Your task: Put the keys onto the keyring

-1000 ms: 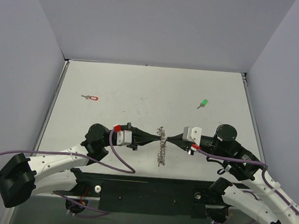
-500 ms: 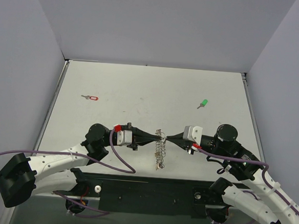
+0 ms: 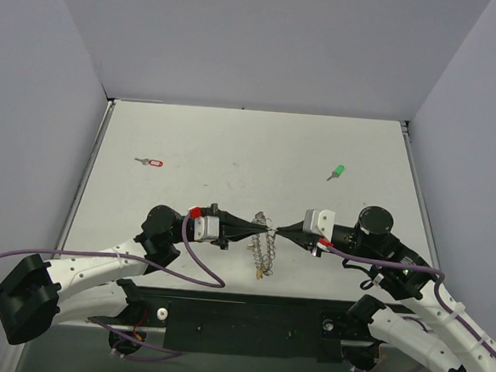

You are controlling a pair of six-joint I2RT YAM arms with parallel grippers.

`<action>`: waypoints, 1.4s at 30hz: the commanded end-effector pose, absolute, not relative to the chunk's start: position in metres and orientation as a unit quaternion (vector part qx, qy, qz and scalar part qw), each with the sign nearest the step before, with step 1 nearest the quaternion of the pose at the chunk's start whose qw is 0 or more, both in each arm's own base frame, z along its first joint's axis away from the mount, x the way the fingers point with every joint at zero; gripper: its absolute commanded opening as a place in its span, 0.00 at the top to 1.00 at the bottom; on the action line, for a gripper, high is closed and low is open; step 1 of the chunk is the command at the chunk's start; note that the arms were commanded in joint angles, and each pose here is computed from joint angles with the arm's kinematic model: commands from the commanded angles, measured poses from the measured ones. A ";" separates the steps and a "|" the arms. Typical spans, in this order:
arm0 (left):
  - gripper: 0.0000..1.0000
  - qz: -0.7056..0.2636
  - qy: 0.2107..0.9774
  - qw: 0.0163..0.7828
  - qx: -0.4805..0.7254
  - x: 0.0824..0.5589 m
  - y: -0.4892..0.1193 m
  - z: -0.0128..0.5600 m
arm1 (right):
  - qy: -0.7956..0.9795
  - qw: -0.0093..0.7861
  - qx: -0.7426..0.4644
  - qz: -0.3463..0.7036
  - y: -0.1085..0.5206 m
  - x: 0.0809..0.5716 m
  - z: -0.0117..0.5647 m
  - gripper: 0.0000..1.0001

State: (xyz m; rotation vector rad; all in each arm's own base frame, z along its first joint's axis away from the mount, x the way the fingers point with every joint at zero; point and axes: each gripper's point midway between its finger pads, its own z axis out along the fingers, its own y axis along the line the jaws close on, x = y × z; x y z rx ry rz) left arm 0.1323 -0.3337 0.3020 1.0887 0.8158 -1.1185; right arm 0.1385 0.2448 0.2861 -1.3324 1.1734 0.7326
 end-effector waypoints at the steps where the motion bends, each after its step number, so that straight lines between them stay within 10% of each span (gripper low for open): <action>1: 1.00 -0.482 0.319 0.673 0.462 0.131 -0.327 0.329 | 0.473 0.597 -0.565 0.318 0.247 0.136 0.311 1.00; 42: 1.00 -0.458 0.328 0.683 0.465 0.139 -0.326 0.326 | 0.487 0.598 -0.545 0.329 0.247 0.140 0.312 1.00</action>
